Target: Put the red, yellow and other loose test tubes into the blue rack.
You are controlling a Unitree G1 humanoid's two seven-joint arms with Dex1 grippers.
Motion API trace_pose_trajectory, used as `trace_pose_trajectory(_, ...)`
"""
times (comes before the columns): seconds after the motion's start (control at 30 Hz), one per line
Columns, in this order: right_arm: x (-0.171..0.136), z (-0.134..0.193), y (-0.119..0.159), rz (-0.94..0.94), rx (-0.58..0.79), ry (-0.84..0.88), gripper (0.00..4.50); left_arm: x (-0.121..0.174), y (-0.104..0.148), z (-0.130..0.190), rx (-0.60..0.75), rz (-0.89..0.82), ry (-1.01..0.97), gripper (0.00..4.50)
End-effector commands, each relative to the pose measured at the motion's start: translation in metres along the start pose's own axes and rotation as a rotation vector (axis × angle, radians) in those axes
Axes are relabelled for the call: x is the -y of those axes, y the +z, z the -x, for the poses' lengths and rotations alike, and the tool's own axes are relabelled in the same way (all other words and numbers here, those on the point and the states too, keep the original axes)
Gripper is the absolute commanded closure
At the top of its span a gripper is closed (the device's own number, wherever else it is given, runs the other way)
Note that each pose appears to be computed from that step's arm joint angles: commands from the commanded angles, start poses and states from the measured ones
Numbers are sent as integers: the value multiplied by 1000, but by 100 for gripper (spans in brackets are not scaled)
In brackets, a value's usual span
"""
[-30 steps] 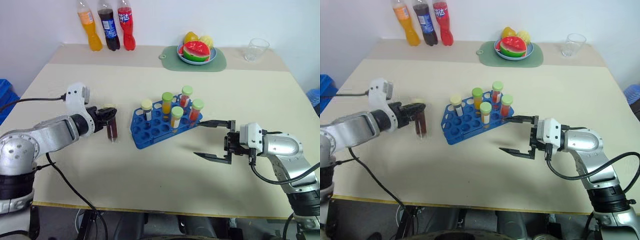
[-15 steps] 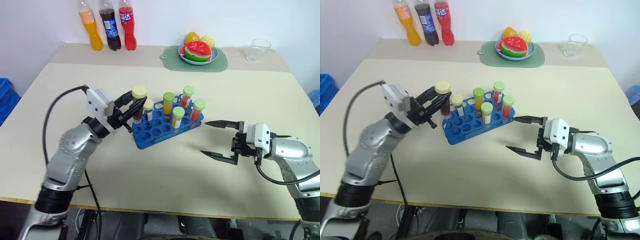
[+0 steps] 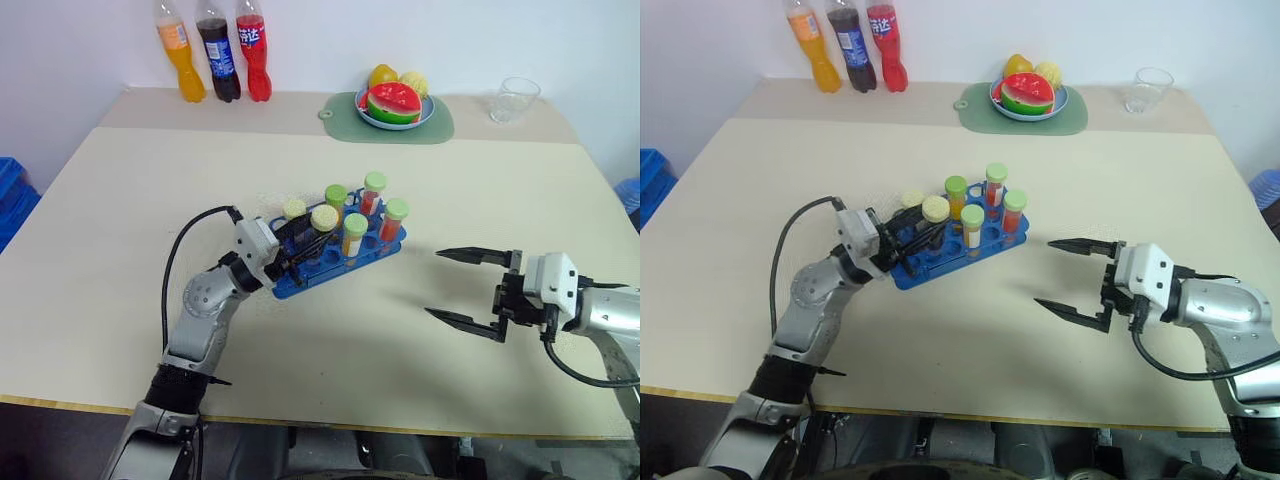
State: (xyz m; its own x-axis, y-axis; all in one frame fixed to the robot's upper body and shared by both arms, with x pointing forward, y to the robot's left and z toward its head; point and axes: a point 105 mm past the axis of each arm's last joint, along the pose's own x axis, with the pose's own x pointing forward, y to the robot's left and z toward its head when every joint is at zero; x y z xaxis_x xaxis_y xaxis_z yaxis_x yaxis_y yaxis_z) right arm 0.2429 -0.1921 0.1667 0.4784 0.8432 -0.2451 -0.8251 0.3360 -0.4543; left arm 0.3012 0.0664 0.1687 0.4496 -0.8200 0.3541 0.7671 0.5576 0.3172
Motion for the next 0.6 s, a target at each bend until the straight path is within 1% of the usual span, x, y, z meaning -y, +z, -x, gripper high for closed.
trace_pose_trajectory(0.03,5,7,18,48,13,-20,0,8,2,3,0,16,-21,355)
trace_pose_trajectory(0.17,3,6,20,41,10,-22,0,9,0,9,-24,17,-22,355)
trace_pose_trajectory(0.4,6,-1,23,35,21,-22,0,3,-2,17,-51,3,4,355)
trace_pose_trajectory(0.6,7,-6,25,31,30,-15,0,0,-6,16,-67,-3,27,355)
